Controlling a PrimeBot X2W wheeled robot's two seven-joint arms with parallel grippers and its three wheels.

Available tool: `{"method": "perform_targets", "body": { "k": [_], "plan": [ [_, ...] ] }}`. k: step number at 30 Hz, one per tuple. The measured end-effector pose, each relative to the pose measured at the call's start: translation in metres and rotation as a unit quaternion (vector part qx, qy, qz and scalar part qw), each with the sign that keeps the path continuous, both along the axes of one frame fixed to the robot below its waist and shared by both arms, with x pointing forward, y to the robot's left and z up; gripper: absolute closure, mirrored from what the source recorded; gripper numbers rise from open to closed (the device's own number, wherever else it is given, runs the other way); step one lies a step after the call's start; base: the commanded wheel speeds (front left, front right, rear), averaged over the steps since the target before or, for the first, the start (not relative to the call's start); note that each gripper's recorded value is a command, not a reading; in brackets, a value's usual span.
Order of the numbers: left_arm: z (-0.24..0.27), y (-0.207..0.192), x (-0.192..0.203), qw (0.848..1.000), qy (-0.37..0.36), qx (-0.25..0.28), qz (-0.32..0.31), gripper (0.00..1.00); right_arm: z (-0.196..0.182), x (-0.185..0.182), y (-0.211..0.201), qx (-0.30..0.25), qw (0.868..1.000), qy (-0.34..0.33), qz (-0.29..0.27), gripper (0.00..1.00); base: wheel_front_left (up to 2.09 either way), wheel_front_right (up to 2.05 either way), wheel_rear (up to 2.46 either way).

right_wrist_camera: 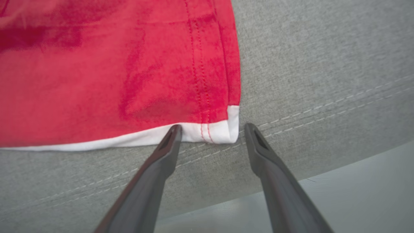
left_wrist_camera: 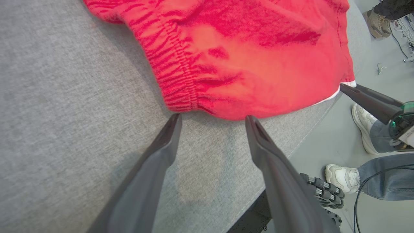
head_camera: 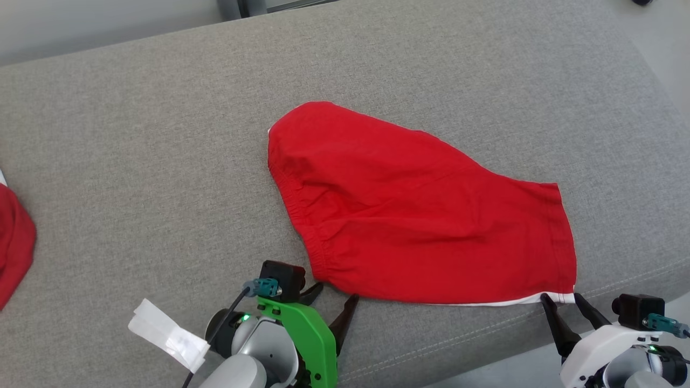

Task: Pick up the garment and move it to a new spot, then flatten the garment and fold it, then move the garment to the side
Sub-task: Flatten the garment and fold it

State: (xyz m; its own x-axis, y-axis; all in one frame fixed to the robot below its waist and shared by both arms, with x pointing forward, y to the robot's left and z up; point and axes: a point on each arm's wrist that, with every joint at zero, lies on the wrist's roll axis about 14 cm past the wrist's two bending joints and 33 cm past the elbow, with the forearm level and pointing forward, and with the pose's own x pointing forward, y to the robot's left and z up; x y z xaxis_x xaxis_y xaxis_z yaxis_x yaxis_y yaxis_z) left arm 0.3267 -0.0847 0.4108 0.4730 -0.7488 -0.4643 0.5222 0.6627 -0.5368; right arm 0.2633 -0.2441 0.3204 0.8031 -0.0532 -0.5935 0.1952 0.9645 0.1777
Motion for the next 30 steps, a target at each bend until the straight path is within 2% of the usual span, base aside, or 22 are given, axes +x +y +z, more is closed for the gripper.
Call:
{"method": "perform_targets", "body": {
  "k": [13,20,23,27,30],
  "plan": [
    [-0.004,-0.011,0.005,1.000,-0.004,0.007,-0.014,0.00,-0.001,0.001,-0.001,0.000,1.000,0.000,0.001,0.00,0.00,0.00,0.00],
    [-0.006,-0.016,0.003,1.000,-0.002,0.010,-0.020,0.00,-0.001,0.002,-0.002,-0.001,1.000,0.000,0.002,0.15,0.00,0.00,0.00],
    [-0.006,-0.018,0.003,1.000,-0.002,0.008,-0.020,0.00,-0.001,0.002,-0.003,-0.004,1.000,0.000,0.005,0.25,0.00,0.00,0.00],
    [-0.007,-0.019,0.005,1.000,-0.003,0.009,-0.021,0.00,-0.001,0.004,-0.005,-0.005,1.000,-0.001,0.004,0.44,0.00,0.00,0.00],
    [-0.005,-0.020,0.008,1.000,-0.008,0.007,-0.019,0.00,-0.001,0.005,-0.005,-0.004,1.000,0.000,0.005,0.45,0.00,0.00,0.00]
  ]
}}
